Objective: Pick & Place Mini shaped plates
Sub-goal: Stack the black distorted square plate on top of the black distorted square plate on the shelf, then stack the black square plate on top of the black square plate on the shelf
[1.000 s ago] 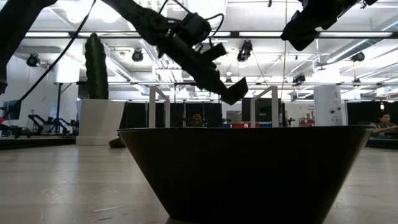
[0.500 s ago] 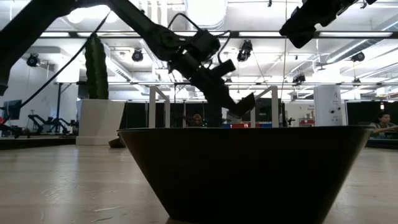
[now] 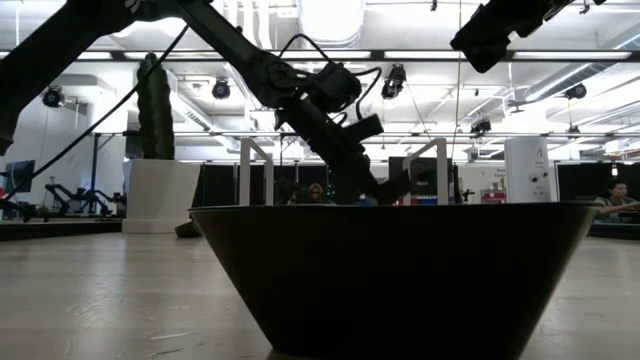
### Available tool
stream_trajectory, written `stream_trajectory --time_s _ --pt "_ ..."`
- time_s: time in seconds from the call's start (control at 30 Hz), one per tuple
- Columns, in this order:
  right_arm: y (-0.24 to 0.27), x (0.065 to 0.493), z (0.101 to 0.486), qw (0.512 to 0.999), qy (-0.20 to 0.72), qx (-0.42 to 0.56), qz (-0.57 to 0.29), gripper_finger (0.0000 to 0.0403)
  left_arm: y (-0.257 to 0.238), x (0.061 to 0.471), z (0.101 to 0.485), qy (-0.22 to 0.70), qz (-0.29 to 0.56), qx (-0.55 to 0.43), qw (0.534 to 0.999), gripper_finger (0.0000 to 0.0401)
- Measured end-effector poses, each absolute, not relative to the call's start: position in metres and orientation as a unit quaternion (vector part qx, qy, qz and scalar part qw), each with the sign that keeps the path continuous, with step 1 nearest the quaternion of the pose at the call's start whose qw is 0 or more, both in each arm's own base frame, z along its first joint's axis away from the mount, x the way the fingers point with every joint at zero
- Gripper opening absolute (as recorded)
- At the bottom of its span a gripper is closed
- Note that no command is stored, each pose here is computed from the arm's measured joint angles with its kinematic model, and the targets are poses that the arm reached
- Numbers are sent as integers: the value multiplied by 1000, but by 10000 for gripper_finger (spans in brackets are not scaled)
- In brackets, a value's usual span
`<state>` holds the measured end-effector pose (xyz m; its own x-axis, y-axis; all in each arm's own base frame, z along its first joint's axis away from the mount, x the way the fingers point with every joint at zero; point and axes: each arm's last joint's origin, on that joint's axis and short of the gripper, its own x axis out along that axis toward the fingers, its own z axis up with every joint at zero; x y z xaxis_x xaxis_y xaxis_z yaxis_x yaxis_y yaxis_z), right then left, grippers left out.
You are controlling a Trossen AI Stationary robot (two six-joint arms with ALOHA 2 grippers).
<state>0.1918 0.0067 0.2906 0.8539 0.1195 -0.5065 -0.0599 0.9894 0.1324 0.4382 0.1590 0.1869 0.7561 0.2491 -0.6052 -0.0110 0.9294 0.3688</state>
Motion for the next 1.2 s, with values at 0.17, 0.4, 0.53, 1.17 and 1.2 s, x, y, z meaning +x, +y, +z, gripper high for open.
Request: stream_trajectory --time_s 0.17,0.4,0.53,1.17,1.2 --pt "7 192 291 961 266 56 47 52 160 437 185 353 81 177 915 1" --pt "7 192 291 961 266 56 47 52 161 436 185 356 86 189 911 26" --pt "7 192 291 961 265 56 47 52 161 436 185 356 87 189 911 49" --pt "7 192 290 961 267 56 47 52 102 416 262 367 67 203 905 69" --pt "7 192 290 961 267 56 47 52 93 413 268 370 61 200 905 69"
